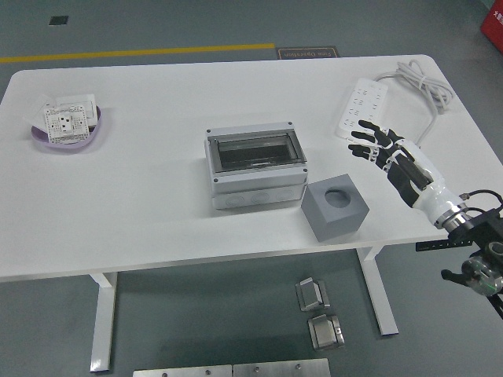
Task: Pick up the cylinder from the cube,place it in the box,flap close box
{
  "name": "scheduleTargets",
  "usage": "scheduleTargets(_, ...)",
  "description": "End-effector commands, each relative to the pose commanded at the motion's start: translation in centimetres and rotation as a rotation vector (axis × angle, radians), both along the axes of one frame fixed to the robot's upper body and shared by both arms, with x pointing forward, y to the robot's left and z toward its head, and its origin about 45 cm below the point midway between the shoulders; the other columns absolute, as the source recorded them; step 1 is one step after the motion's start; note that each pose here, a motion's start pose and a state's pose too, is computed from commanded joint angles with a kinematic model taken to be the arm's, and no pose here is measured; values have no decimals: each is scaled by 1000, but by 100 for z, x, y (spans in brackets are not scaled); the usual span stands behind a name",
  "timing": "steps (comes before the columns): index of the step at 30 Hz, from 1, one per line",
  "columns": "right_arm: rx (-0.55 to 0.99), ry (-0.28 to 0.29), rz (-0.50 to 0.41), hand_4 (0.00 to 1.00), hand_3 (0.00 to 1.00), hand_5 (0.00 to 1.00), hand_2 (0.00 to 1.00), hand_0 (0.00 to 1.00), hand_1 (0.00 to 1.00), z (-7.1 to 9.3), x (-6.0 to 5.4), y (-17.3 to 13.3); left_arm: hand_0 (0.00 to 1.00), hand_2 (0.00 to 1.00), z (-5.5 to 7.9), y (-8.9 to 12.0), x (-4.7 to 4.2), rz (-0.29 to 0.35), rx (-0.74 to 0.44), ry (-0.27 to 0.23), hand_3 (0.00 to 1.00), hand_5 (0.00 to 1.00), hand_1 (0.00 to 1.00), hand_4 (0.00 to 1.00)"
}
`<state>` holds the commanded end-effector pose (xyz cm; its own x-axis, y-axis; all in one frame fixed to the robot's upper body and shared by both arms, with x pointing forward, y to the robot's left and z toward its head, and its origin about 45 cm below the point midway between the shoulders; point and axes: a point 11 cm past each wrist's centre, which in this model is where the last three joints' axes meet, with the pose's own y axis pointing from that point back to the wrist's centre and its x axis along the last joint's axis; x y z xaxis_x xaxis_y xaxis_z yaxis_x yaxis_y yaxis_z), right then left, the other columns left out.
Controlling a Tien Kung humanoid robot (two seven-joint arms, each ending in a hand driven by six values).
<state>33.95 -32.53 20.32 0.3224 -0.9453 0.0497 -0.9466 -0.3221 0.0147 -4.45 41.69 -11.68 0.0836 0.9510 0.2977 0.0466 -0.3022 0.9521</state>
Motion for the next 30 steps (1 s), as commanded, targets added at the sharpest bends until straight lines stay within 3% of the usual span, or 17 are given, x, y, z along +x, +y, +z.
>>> scheduleTargets(4, -14, -11, -13, 925, 775, 790, 921, 998, 977, 35, 22, -59, 685, 542, -1, -2, 2, 0, -1, 1, 605, 287, 652, 631)
scheduleTargets(5, -36, -25, -22, 924, 858, 821, 810, 998, 791, 58, 31, -81, 685, 543, -1, -3, -3, 0, -1, 1, 605, 286, 652, 632)
scheduleTargets(9, -16, -22, -32, 924, 858, 821, 810, 998, 791, 61, 37, -109, 685, 543, -2, -6, -2, 0, -2, 2, 605, 286, 652, 632)
scheduleTargets(10, -25, -43, -47, 931, 933, 911, 864, 998, 867, 88, 45, -125, 685, 543, -2, -6, -3, 0, -2, 1, 605, 287, 652, 632)
scheduleTargets(14, 12, -49, -61, 931, 933, 911, 864, 998, 867, 109, 57, -153, 685, 543, -2, -8, -2, 0, -2, 2, 605, 287, 652, 632)
scheduleTargets(16, 10, -88, -97, 931, 933, 911, 864, 998, 867, 171, 73, -190, 685, 543, -3, -9, -9, 1, -3, 2, 605, 287, 652, 632)
scheduleTargets(17, -1, -101, -108, 910, 994, 905, 898, 997, 799, 193, 77, -199, 685, 543, -2, -9, -11, 1, -3, 2, 605, 287, 652, 633)
scheduleTargets(18, -11, -106, -111, 910, 994, 905, 898, 997, 799, 203, 81, -205, 685, 543, -2, -8, -12, 2, -3, 2, 605, 287, 652, 633)
scheduleTargets(22, 30, -95, -118, 910, 994, 905, 898, 997, 799, 196, 91, -235, 685, 543, -2, -11, -35, 2, -4, 2, 605, 287, 652, 633)
scheduleTargets(23, 17, -102, -123, 745, 998, 459, 900, 427, 619, 210, 95, -236, 685, 542, -2, -11, -36, 2, -4, 2, 605, 288, 652, 633)
scheduleTargets(28, 18, -89, -126, 745, 998, 459, 900, 427, 619, 201, 109, -236, 685, 542, 7, 12, -59, 1, -3, 0, 605, 288, 652, 633)
scheduleTargets(29, 7, -88, -123, 763, 998, 582, 769, 706, 594, 203, 111, -229, 684, 543, 13, 31, -64, 2, 1, -1, 605, 288, 652, 632)
scheduleTargets(30, -13, -87, -121, 763, 998, 582, 769, 706, 594, 208, 115, -223, 684, 543, 20, 50, -70, 4, 5, -2, 605, 288, 652, 632)
